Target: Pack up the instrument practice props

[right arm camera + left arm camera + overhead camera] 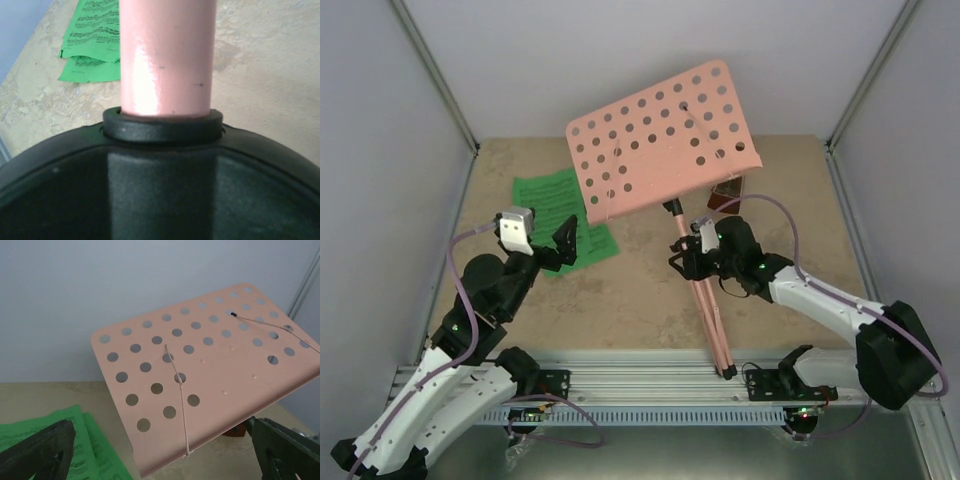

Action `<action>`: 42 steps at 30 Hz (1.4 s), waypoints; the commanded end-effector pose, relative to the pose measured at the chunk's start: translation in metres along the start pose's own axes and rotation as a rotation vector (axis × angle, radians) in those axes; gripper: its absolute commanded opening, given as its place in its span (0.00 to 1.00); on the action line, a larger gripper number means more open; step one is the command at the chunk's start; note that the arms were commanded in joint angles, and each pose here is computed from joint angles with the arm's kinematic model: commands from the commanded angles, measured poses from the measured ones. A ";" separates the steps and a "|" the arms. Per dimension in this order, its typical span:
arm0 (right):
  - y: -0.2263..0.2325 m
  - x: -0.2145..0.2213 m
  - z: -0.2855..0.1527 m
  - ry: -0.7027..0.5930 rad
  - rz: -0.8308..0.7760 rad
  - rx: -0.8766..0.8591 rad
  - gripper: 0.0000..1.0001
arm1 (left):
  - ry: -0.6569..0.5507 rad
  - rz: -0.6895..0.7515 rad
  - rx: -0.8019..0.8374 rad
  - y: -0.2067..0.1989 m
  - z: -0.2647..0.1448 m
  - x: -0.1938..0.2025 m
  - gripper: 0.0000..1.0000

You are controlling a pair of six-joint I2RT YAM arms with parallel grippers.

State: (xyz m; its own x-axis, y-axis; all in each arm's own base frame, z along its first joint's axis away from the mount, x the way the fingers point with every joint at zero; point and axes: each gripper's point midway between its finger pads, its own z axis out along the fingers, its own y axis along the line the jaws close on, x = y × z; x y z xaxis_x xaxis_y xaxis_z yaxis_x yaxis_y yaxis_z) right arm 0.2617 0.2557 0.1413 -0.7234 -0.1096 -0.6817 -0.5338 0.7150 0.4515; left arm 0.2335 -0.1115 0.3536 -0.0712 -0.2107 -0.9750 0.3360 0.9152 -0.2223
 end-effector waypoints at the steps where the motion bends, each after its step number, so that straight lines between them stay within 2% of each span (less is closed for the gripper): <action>1: 0.048 -0.096 -0.006 -0.310 -0.119 -0.149 0.01 | -0.021 0.079 -0.063 0.010 0.000 -0.008 0.99; 20: 0.007 -0.075 0.086 -0.118 -0.041 -0.168 0.00 | 0.021 0.115 -0.092 0.018 0.004 0.013 0.99; 32: -0.021 -0.054 0.123 -0.029 0.001 -0.123 0.01 | 0.067 0.132 -0.105 0.019 0.011 0.023 0.99; 42: -0.028 -0.056 0.125 -0.025 -0.012 -0.081 0.23 | 0.079 0.134 -0.107 0.019 0.014 0.026 0.99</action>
State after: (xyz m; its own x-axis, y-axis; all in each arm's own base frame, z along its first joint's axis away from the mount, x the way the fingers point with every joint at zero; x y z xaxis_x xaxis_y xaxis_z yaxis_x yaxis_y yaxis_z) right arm 0.3054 0.3093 0.0339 -0.9333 -0.1337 -0.3333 -0.3280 0.6950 0.6398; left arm 0.2493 -0.1090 0.3274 -0.0992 -0.0784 -0.9920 0.2681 0.9579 -0.1026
